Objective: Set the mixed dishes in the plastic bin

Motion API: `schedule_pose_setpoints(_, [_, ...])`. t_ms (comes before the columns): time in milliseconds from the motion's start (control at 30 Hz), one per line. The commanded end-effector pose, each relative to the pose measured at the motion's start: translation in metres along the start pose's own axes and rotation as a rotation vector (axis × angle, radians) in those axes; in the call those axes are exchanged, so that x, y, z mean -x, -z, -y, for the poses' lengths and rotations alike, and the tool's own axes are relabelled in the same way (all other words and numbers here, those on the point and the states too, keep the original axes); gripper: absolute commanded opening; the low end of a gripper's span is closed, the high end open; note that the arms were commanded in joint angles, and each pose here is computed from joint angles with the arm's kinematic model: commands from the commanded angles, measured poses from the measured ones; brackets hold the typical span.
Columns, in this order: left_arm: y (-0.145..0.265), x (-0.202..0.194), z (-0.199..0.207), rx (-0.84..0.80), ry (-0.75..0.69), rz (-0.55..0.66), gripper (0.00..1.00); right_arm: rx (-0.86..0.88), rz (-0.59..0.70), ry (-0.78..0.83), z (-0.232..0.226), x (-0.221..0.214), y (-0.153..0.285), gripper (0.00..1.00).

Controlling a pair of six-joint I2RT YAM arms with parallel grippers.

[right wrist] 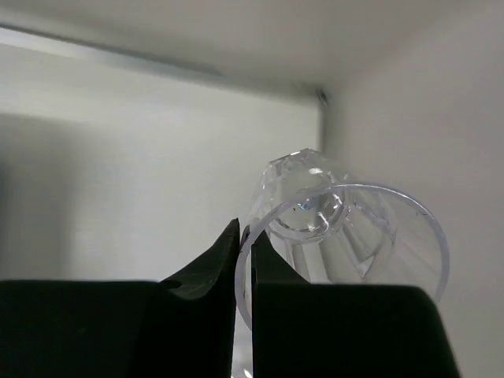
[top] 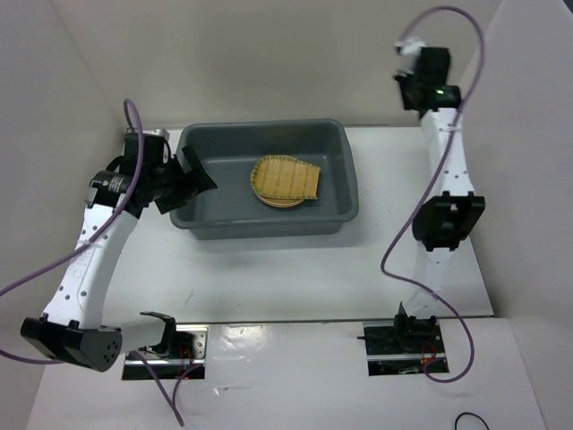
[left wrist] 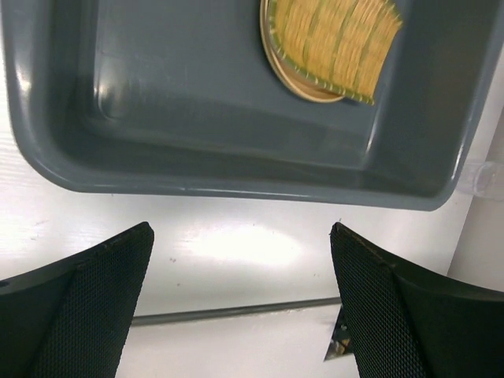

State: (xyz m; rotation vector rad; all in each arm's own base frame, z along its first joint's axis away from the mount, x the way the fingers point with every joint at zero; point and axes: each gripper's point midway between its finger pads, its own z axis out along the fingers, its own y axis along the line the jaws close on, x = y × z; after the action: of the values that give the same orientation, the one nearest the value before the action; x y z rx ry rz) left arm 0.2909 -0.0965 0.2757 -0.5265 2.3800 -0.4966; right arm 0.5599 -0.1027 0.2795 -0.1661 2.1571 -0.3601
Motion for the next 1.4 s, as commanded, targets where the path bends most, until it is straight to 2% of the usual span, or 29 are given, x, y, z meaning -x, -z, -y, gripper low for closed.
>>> schedule_pose_setpoints(0, [0.024,0.028,0.003,-0.027,-0.031,0.149,0.99,0.342,0.330,0.330,-0.152,0.114,0.136,0.00])
schedule_pose_setpoints(67, [0.028,0.024,-0.006,0.013,-0.028,0.144,0.99,0.478,0.360,0.441,-0.211,0.117,0.153,0.00])
schedule_pose_setpoints(100, [0.033,0.025,-0.011,0.036,-0.013,0.163,0.99,0.564,0.404,0.464,-0.234,0.124,0.183,0.00])
schedule_pose_setpoints(133, [0.033,0.019,-0.019,0.072,0.005,0.144,0.99,0.661,0.429,0.509,-0.278,0.122,0.206,0.00])
schedule_pose_setpoints(167, [0.038,0.019,-0.024,0.087,0.031,0.156,0.99,0.738,0.358,0.551,-0.325,0.099,0.181,0.00])
schedule_pose_setpoints(200, [0.038,0.011,-0.026,0.080,0.031,0.141,0.99,0.772,0.375,0.583,-0.345,0.095,0.194,0.00])
schedule_pose_setpoints(233, [0.040,0.007,-0.026,0.070,0.041,0.138,0.99,0.812,0.363,0.656,-0.387,0.081,0.208,0.00])
schedule_pose_setpoints(267, [0.041,0.005,-0.028,0.069,0.052,0.138,0.99,0.850,0.331,0.731,-0.415,0.062,0.199,0.00])
schedule_pose_setpoints(300, [0.049,0.001,-0.026,0.048,0.060,0.151,0.99,0.851,0.374,0.735,-0.429,0.067,0.205,0.00])
schedule_pose_setpoints(367, [0.057,-0.003,-0.028,0.027,0.080,0.164,0.99,0.892,0.363,0.791,-0.475,0.046,0.202,0.00])
schedule_pose_setpoints(467, [0.064,-0.014,-0.027,0.003,0.103,0.140,0.99,0.889,0.415,0.823,-0.512,0.042,0.201,0.00])
schedule_pose_setpoints(600, [0.054,-0.040,-0.022,-0.054,0.104,0.023,0.99,0.868,0.417,0.852,-0.557,0.019,0.164,0.00])
schedule_pose_setpoints(700, [0.055,-0.046,-0.023,-0.063,0.127,0.014,0.99,0.836,0.422,0.897,-0.582,0.003,0.146,0.00])
schedule_pose_setpoints(800, [0.058,-0.046,-0.022,-0.070,0.136,0.022,0.99,0.847,0.402,0.963,-0.601,-0.021,0.138,0.00])
schedule_pose_setpoints(900, [0.056,-0.050,-0.025,-0.058,0.138,0.007,0.99,0.816,0.400,0.979,-0.606,-0.027,0.125,0.00])
schedule_pose_setpoints(967, [0.051,-0.058,-0.026,-0.058,0.151,-0.028,0.99,0.771,0.406,0.987,-0.605,-0.025,0.116,0.04])
schedule_pose_setpoints(1000, [0.048,-0.060,-0.028,-0.052,0.153,-0.036,0.99,0.769,0.416,0.982,-0.606,-0.023,0.117,0.07])
schedule_pose_setpoints(1067, [0.045,-0.065,-0.026,-0.075,0.173,-0.051,0.99,0.757,0.408,0.995,-0.606,-0.026,0.112,0.32])
schedule_pose_setpoints(1100, [0.046,-0.067,-0.024,-0.093,0.171,-0.051,0.99,0.757,0.408,0.995,-0.606,-0.026,0.112,0.54])
schedule_pose_setpoints(1167, [0.046,-0.071,-0.025,-0.098,0.172,-0.062,0.99,0.751,0.430,0.983,-0.605,-0.017,0.116,0.73])
schedule_pose_setpoints(1267, [0.041,-0.073,-0.025,-0.108,0.172,-0.072,0.99,0.732,0.472,0.941,-0.600,0.002,0.125,0.86])
schedule_pose_setpoints(1300, [0.038,-0.075,-0.024,-0.116,0.172,-0.081,0.99,0.714,0.482,0.933,-0.599,0.006,0.125,0.86])
schedule_pose_setpoints(1367, [0.035,-0.076,-0.024,-0.109,0.174,-0.089,0.99,0.663,0.543,0.848,-0.579,0.043,0.138,0.88])
